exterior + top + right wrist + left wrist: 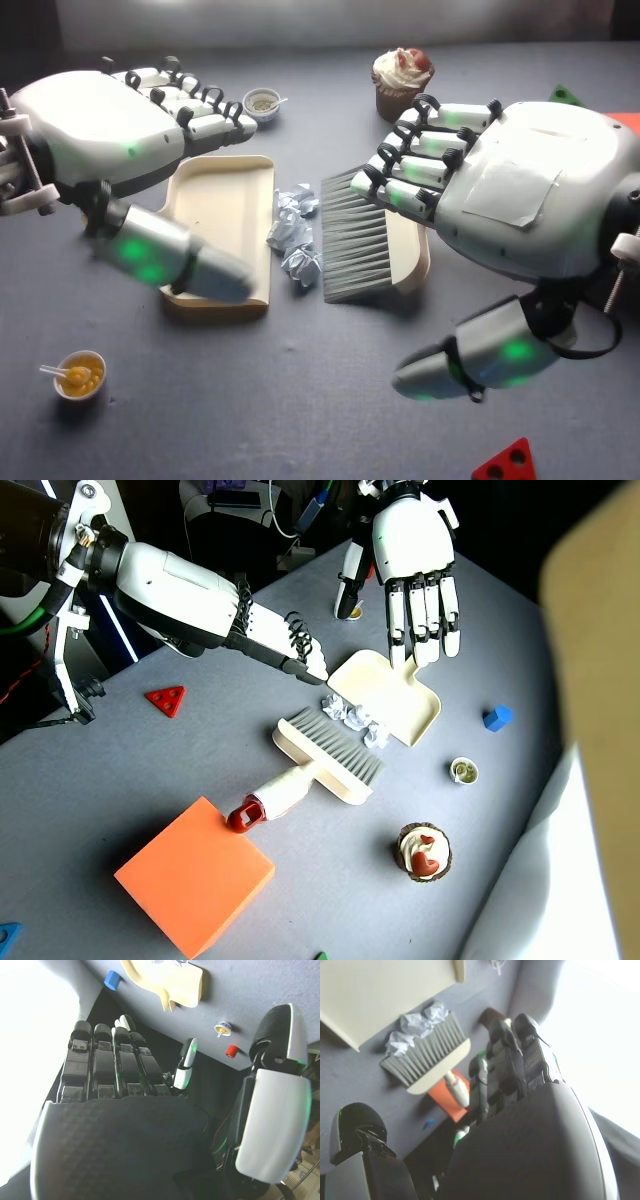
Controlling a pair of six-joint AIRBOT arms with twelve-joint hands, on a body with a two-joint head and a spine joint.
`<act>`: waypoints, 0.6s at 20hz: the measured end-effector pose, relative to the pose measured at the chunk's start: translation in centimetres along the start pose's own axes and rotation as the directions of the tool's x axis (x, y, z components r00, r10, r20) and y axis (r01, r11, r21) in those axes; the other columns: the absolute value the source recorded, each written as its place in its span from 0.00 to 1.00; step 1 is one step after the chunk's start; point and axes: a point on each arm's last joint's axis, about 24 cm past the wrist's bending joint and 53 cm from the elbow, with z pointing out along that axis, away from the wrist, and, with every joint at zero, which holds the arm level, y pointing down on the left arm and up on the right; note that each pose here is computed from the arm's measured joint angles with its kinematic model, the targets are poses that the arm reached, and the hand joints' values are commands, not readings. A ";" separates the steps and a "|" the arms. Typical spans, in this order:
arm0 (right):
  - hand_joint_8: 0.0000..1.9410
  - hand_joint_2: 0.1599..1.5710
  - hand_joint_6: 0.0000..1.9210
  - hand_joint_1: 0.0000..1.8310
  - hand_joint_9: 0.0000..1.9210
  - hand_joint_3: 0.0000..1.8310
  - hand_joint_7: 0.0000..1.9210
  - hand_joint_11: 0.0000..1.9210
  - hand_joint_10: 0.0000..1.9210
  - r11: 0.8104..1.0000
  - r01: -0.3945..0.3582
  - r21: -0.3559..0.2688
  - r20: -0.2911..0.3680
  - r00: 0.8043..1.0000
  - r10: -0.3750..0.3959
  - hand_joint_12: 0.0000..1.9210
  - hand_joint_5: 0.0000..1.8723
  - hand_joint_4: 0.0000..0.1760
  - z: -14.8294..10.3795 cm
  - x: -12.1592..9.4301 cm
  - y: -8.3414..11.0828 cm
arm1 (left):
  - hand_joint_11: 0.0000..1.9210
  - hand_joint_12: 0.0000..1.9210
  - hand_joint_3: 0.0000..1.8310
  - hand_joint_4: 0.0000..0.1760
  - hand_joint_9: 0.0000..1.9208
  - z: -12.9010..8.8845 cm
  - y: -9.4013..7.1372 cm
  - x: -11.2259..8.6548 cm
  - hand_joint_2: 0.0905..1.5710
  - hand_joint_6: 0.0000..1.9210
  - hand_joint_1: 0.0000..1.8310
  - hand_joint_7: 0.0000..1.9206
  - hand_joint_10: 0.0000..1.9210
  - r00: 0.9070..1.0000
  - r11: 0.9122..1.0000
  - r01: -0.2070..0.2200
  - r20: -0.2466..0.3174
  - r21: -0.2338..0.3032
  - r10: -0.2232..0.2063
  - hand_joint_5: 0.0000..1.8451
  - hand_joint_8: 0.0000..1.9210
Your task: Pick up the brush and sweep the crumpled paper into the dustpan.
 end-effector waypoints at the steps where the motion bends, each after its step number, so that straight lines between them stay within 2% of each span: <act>1: 0.00 0.46 0.00 0.00 0.07 0.00 0.07 0.04 0.00 1.000 0.001 -0.001 0.001 1.000 -0.001 0.05 0.06 0.00 0.0 0.0 0.1 | 0.02 0.05 0.01 0.00 0.06 0.0 0.0 -0.1 0.46 0.00 0.00 0.06 0.01 1.000 1.000 -0.001 0.005 0.001 0.001 0.04 0.00; 5: 0.00 0.45 0.00 0.00 0.06 0.00 0.06 0.03 0.00 1.000 0.000 0.001 0.002 1.000 0.000 0.04 0.05 0.00 -0.2 -0.1 0.2 | 0.01 0.04 0.00 0.00 0.05 0.0 0.1 -0.9 0.45 0.00 0.00 0.05 0.00 0.999 1.000 0.002 0.034 0.000 -0.002 0.03 0.00; 8: 0.00 0.46 0.01 0.00 0.06 0.00 0.06 0.03 0.00 1.000 -0.001 -0.003 0.003 1.000 0.001 0.03 0.06 0.00 -0.2 0.0 0.4 | 0.02 0.05 0.00 0.00 0.06 0.0 0.2 -1.5 0.46 0.00 0.00 0.06 0.01 0.998 1.000 -0.023 0.055 0.003 0.023 0.04 0.00; 9: 0.01 0.46 0.01 0.00 0.07 0.00 0.07 0.03 0.01 1.000 0.000 -0.002 0.003 1.000 0.000 0.03 0.06 0.00 -0.2 -0.1 0.4 | 0.02 0.04 0.00 0.00 0.06 0.0 0.4 -1.2 0.46 0.00 0.04 0.05 0.00 0.999 1.000 -0.022 0.038 -0.003 0.023 0.03 0.00; 10: 0.01 0.46 0.01 0.00 0.07 0.00 0.07 0.03 0.01 1.000 0.000 -0.001 0.004 1.000 0.000 0.03 0.06 0.00 -0.3 -0.1 0.5 | 0.03 0.05 0.00 0.00 0.06 0.1 0.9 -0.7 0.44 0.00 0.14 0.06 0.01 0.999 0.999 -0.036 0.000 -0.020 0.036 0.04 0.00; 12: 0.01 0.46 0.01 0.00 0.07 0.00 0.08 0.04 0.01 1.000 0.005 -0.003 0.001 1.000 -0.005 0.03 0.07 0.00 -0.2 0.1 0.6 | 0.04 0.05 0.00 0.00 0.07 0.3 1.9 -0.1 0.42 0.00 0.25 0.06 0.01 0.997 0.997 -0.071 -0.045 -0.042 0.069 0.04 0.00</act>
